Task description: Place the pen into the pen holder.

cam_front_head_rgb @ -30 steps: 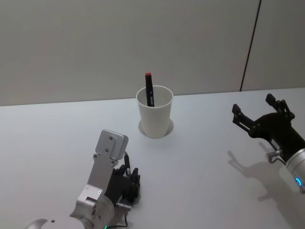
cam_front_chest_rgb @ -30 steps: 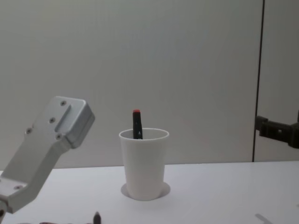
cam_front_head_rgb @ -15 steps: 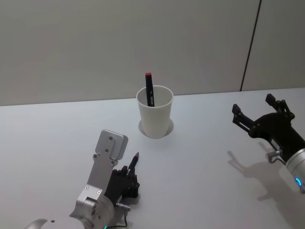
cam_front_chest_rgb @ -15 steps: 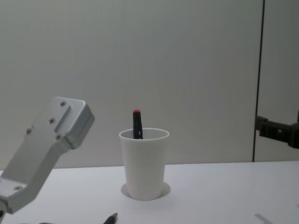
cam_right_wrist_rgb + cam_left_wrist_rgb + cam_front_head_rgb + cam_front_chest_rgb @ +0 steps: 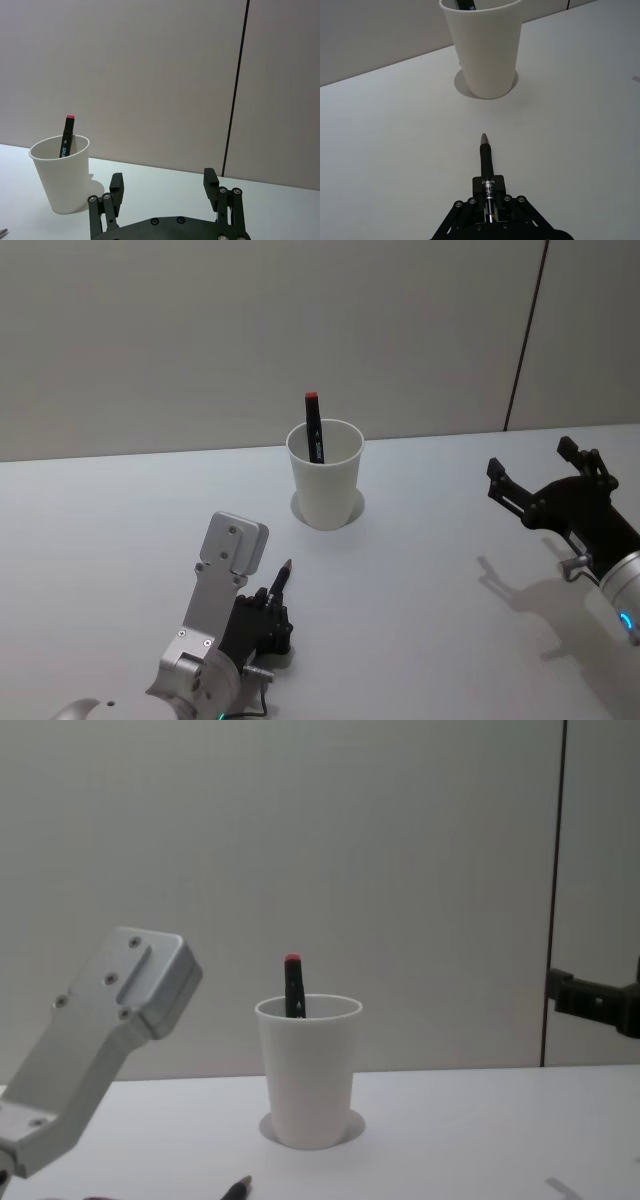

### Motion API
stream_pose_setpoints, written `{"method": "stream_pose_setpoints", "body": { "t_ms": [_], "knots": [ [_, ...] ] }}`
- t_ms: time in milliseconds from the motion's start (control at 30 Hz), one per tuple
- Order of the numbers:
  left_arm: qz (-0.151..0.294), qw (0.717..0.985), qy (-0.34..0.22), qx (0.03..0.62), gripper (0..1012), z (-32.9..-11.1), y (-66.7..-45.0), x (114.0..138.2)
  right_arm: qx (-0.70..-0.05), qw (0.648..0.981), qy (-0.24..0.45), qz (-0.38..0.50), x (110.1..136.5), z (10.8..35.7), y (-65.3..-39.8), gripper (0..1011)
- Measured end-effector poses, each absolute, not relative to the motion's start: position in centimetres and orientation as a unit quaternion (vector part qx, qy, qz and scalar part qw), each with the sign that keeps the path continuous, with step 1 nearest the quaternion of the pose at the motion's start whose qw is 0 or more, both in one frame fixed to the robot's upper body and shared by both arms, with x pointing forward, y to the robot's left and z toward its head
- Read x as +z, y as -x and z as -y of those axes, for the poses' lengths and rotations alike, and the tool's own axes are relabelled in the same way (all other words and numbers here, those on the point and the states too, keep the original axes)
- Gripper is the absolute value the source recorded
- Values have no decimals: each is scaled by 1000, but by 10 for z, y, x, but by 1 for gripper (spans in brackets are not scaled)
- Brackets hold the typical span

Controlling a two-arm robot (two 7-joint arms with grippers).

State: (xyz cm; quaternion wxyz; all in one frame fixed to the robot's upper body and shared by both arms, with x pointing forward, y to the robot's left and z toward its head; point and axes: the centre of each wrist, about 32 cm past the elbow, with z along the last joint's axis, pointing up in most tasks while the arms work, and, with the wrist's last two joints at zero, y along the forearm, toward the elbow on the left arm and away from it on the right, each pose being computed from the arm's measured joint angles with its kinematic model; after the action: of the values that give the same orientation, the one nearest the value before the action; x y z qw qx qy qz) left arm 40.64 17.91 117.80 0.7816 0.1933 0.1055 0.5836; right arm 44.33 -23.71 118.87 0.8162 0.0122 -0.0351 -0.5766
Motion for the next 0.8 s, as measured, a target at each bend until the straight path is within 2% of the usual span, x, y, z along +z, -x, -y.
{"method": "stream_pose_setpoints", "body": {
  "t_ms": [500, 800],
  "knots": [
    [-103, 782, -193, 584, 129, -179, -406, 1178, -577, 816, -12, 35, 1189, 237, -443, 1001],
    [-75, 782, -181, 592, 129, -183, -404, 1182, -577, 816, -12, 35, 1189, 237, -443, 1001]
  ]
}}
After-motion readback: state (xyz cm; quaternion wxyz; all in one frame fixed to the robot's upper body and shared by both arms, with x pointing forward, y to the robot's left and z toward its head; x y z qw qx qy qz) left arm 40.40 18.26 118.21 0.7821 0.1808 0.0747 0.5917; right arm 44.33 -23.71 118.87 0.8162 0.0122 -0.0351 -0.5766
